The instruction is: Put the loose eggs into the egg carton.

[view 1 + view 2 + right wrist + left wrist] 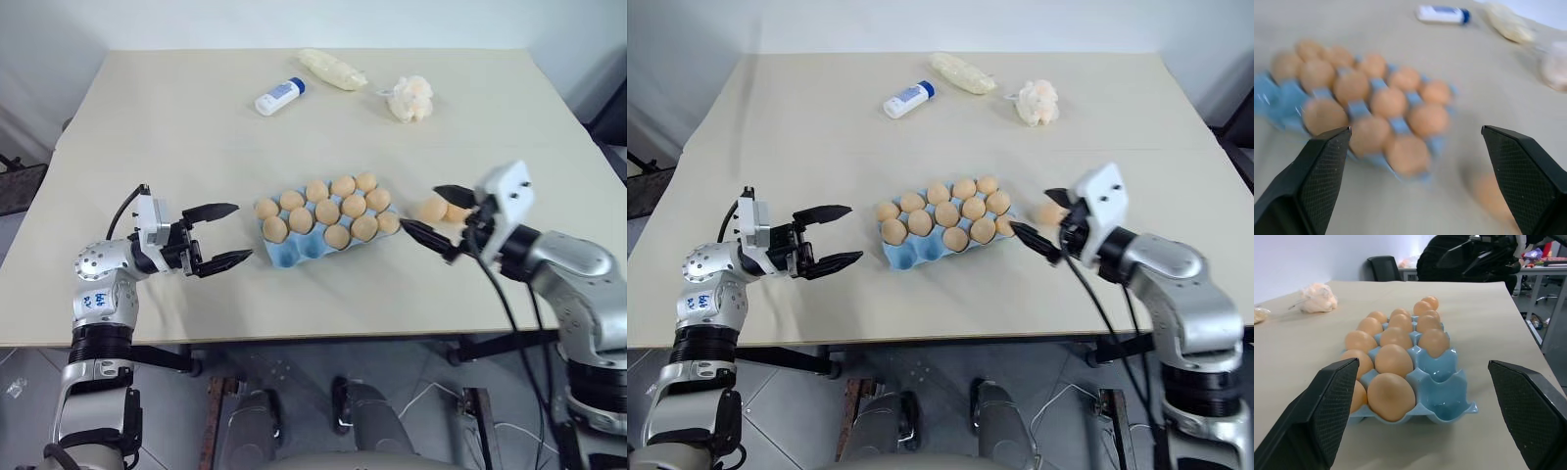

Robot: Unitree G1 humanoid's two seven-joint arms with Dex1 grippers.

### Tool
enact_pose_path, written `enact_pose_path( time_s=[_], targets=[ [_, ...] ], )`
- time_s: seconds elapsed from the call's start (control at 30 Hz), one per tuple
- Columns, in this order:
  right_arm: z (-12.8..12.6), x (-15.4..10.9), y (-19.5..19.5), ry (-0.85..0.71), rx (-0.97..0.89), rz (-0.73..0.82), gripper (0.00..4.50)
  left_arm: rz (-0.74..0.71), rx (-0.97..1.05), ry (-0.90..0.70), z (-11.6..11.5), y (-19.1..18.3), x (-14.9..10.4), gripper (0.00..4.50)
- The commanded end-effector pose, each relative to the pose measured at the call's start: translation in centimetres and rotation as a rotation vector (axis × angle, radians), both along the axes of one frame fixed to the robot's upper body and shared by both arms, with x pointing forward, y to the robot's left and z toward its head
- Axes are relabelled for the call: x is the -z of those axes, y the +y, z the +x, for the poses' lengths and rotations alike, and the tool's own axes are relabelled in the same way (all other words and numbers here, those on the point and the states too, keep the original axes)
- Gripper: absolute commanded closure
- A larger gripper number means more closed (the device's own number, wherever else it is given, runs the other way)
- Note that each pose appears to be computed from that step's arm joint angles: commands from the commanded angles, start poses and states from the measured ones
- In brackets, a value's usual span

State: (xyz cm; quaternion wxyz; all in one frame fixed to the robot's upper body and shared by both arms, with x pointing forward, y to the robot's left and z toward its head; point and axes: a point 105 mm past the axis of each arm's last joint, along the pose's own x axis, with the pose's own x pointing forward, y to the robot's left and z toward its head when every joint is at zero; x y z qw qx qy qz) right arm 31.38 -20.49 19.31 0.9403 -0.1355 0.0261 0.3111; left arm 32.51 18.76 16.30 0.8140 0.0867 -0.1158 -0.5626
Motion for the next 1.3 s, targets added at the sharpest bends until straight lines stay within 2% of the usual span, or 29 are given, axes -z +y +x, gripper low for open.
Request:
enact_pose_path(
  time_s=[0.03,0.27,0.5,0.6,0.93,1.3],
  targets=[
    [-0.5,-0.7,-3.2,-0.034,0.038,-0.019,0.04,-0.012,0.009,-0.037,0.2,-0.1,-0.9,0.0],
    [-1.7,0.6,-7.1,0.024,0.063,-0.021,0.04,-0.012,0.011,-0.039,0.3,-0.1,-1.0,0.0],
    [-0.8,0.8,-7.8,0.013,0.079,-0.021,0.04,-0.01,0.008,-0.039,0.2,0.1,-1.0,0.0],
    [0.9,0.4,-7.4,-0.026,0.105,-0.001,0.04,-0.009,0.001,-0.041,0.1,0.2,-1.0,0.0],
    [6.7,1.6,-8.4,-0.076,0.316,0.074,0.04,-0.013,-0.006,-0.05,0.0,0.1,-1.1,0.0],
    [8.9,3.4,-7.5,-0.041,0.367,0.134,0.04,-0.015,-0.017,-0.055,-0.1,0.2,-1.2,0.0]
  ],
)
